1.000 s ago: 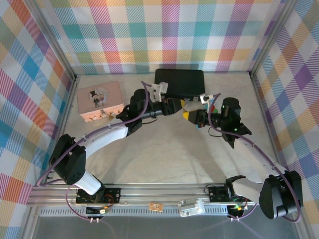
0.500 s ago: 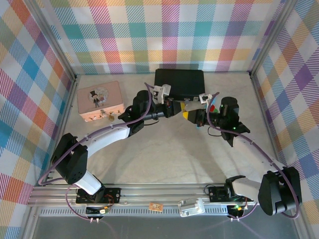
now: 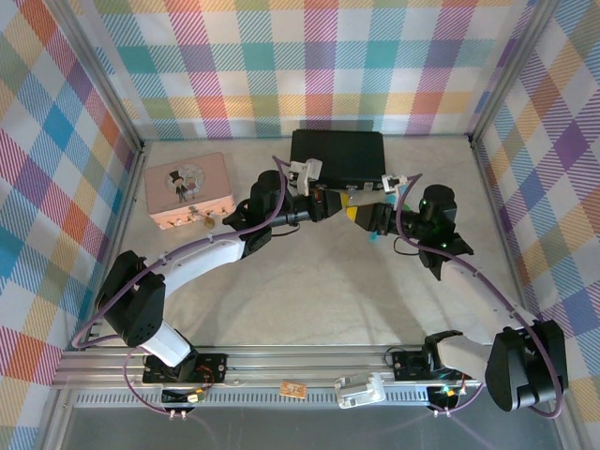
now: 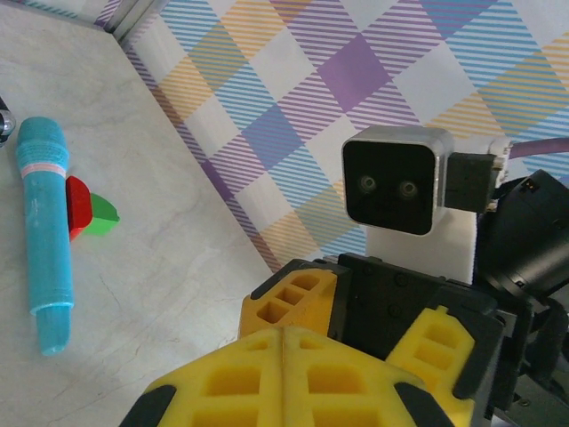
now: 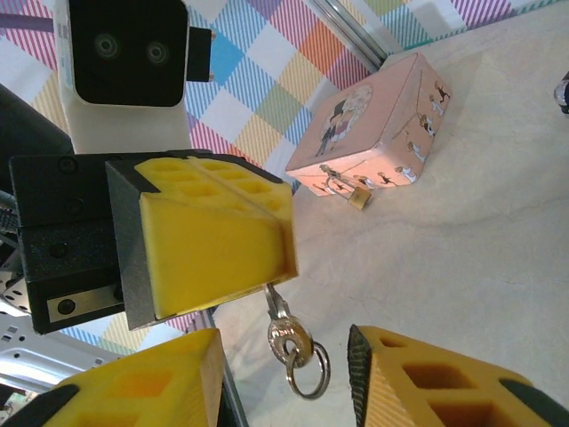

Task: Unlock the padlock with the key

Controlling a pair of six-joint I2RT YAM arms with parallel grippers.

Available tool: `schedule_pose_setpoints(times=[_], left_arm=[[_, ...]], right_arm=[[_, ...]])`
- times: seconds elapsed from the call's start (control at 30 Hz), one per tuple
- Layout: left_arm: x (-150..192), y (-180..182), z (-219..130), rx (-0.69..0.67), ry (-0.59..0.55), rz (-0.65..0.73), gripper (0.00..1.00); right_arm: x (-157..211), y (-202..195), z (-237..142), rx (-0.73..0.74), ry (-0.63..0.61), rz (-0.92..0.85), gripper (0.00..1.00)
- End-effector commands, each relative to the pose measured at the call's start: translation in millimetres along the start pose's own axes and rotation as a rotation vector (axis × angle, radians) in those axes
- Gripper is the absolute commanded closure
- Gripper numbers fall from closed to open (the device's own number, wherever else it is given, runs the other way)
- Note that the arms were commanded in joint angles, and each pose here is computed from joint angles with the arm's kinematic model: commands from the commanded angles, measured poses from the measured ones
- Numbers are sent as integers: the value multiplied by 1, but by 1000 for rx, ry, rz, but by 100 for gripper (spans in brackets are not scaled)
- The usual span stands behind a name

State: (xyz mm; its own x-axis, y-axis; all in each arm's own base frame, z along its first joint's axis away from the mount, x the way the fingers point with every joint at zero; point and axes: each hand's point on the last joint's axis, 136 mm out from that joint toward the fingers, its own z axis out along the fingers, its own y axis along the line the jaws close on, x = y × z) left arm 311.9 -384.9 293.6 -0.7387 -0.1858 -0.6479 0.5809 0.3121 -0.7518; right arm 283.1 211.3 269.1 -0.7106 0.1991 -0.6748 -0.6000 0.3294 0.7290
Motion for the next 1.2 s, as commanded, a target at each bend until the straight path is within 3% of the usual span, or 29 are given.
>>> schedule_pose_setpoints(times=[0.0,0.4,0.67,1.0,1.1,1.13,1.17], left_arm=[[-6,-12,2,46,-15,10,100],[-9,-16,0,60,-32,13,100],[-13,-18,-1,68,-54,11,100],[-14,-18,1,71,-59,7,100],[-16,-15,-2,57,-76,5,100],[-16,-14,-3,47,-81,1,92],[-18,-11,-5,31,-93,-1,73]], right_arm=[[-5,10,0,-63,-17,-17,61],[-5,6,4,-93,-23,8,76],[-2,4,3,-88,-25,23,73],[-4,4,2,-84,-53,7,100],[-3,2,2,-75,-52,-3,100],[-3,2,2,-72,-51,-5,100],[-2,1,2,-69,-48,-4,100]])
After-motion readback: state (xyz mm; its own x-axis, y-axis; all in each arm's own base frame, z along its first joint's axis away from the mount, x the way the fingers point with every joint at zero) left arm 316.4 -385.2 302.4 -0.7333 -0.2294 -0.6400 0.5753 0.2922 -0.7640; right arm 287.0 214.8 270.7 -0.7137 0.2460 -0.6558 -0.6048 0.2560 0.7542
